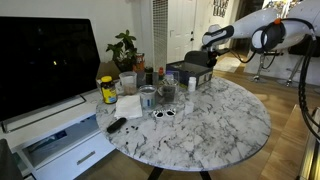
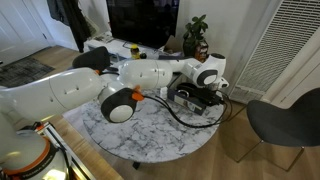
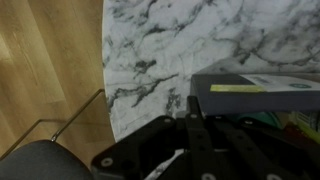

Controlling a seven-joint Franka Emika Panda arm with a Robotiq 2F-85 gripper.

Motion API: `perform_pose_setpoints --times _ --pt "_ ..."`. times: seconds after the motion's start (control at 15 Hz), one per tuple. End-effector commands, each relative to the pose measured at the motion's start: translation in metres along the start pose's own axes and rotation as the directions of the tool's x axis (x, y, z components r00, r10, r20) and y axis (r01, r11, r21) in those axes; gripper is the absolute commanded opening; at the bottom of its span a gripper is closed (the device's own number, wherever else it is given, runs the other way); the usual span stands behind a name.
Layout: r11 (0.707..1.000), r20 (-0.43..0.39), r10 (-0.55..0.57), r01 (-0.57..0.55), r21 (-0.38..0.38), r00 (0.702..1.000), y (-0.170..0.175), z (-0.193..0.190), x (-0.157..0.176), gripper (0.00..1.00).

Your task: Move the box forward

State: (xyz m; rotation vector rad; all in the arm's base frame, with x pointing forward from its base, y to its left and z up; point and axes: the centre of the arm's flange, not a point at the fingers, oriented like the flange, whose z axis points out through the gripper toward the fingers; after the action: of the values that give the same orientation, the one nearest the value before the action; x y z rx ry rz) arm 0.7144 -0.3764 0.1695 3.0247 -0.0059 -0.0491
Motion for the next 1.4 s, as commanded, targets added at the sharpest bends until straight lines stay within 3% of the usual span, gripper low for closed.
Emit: perform_pose_setpoints --times 0.0,0.33,0.73,1.0,1.33 --pt "1.000 0.045 0.022 -0.022 0.012 0.999 0.038 0.012 0.020 0.01" --pt "0.999 0.021 0.011 -0.012 0.037 1.000 0.062 0.018 -0.012 0.01" --pt "0.993 -0.001 -0.103 0.103 0.050 0.995 0.074 0.021 -0.045 0.01" --pt "0.970 -0.007 -0.236 0.236 0.049 0.972 0.069 0.021 -0.061 0.01" --pt "0.921 -0.018 -0.387 0.387 0.038 0.922 0.055 0.016 -0.082 0.01"
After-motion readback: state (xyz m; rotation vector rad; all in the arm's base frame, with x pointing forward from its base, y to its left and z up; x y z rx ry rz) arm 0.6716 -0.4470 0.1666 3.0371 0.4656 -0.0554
